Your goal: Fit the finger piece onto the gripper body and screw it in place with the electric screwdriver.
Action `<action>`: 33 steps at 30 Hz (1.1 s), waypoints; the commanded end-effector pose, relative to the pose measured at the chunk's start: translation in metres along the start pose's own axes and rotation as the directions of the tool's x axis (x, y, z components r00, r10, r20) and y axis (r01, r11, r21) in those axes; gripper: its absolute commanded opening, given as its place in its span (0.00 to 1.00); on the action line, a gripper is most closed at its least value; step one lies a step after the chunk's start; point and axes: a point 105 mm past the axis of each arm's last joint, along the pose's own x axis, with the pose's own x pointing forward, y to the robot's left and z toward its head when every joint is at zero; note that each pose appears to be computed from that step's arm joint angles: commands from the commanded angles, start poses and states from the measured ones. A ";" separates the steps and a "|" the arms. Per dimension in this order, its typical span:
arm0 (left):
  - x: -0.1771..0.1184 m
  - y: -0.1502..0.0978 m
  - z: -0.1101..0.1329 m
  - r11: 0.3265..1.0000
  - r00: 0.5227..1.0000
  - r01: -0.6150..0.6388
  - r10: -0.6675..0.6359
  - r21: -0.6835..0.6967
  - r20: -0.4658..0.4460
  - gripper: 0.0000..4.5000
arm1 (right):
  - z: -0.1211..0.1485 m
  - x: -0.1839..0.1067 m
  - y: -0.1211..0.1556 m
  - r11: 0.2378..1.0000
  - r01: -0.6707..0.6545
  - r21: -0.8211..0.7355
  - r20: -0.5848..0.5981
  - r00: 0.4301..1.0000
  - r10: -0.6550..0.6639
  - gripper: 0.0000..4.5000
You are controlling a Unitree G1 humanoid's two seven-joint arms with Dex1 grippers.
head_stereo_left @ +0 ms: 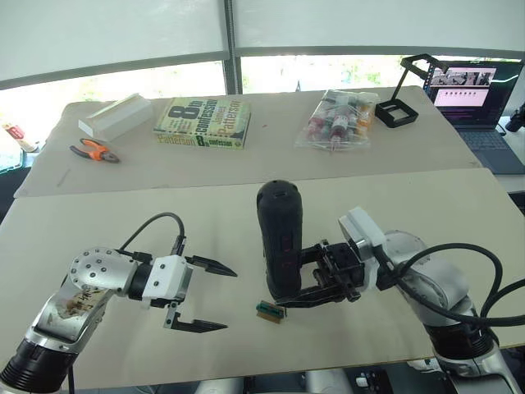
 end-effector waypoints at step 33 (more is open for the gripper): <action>0.036 0.011 -0.001 0.993 0.996 0.082 -0.085 0.081 0.030 1.00 | 0.019 0.010 0.008 0.983 0.014 -0.183 0.083 0.997 0.002 0.42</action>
